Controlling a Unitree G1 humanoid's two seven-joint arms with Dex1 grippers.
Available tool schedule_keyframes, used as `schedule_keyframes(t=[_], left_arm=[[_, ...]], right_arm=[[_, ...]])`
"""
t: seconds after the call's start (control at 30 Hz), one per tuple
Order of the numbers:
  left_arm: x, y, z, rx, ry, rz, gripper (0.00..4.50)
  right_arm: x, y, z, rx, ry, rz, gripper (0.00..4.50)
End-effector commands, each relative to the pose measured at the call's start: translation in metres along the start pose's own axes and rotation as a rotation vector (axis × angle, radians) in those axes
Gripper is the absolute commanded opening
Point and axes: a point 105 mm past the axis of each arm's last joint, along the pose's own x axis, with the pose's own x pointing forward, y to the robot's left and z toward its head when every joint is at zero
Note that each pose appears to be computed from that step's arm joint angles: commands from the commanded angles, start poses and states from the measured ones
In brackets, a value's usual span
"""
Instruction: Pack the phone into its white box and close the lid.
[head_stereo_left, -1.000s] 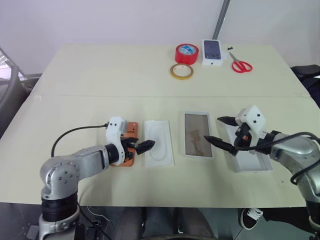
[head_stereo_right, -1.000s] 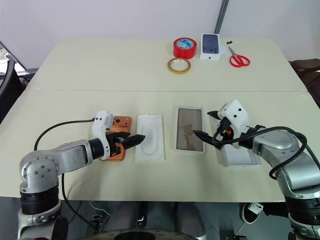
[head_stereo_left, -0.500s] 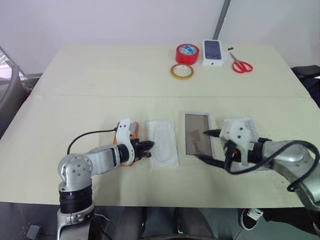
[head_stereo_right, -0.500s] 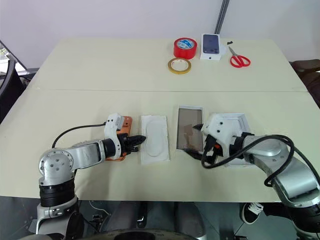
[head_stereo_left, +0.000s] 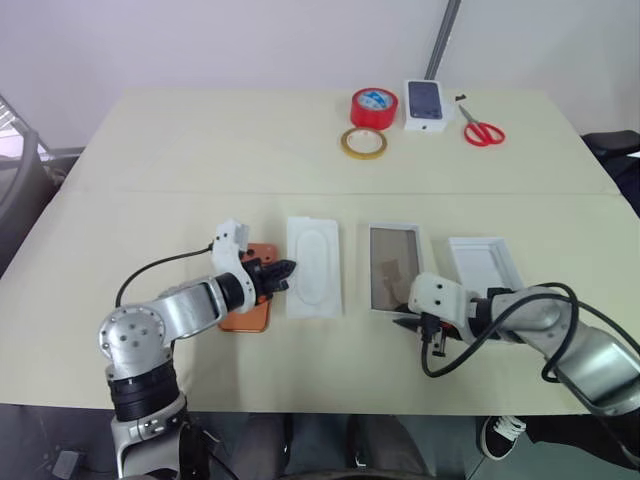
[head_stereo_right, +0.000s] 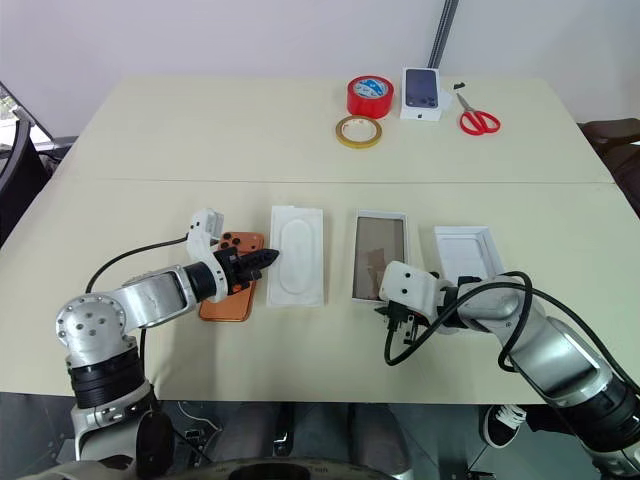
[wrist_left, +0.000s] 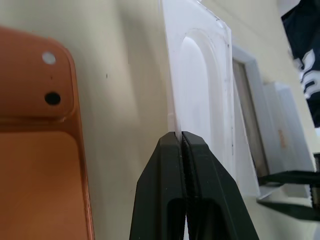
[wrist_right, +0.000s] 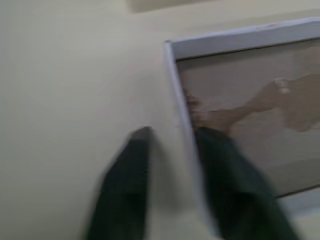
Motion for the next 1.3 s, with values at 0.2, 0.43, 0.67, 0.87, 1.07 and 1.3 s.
schedule_keyframes(t=[0.2,0.43,0.67,0.87,1.07,1.3], left_arm=[[-0.022,0.006,0.059,-0.076,-0.198,-0.009,0.0],[-0.023,-0.005,0.073,-0.071,-0.205,-0.03,0.0],[-0.01,-0.024,0.051,-0.083,-0.119,-0.073,0.0],[0.003,-0.038,0.023,-0.094,-0.026,-0.085,0.0],[0.016,-0.041,0.001,-0.093,0.052,-0.059,0.0],[0.022,-0.045,-0.005,-0.09,0.071,-0.073,0.64]], right_arm=[[0.017,0.013,0.038,-0.171,-0.121,0.078,0.02],[0.041,0.022,0.056,-0.258,-0.15,0.113,0.02],[0.023,0.002,0.071,-0.145,-0.227,0.044,1.92],[-0.016,-0.023,0.054,-0.043,-0.2,-0.037,3.48],[-0.026,-0.031,0.045,-0.033,-0.178,-0.084,3.48],[-0.026,-0.033,0.046,-0.034,-0.18,-0.105,3.55]])
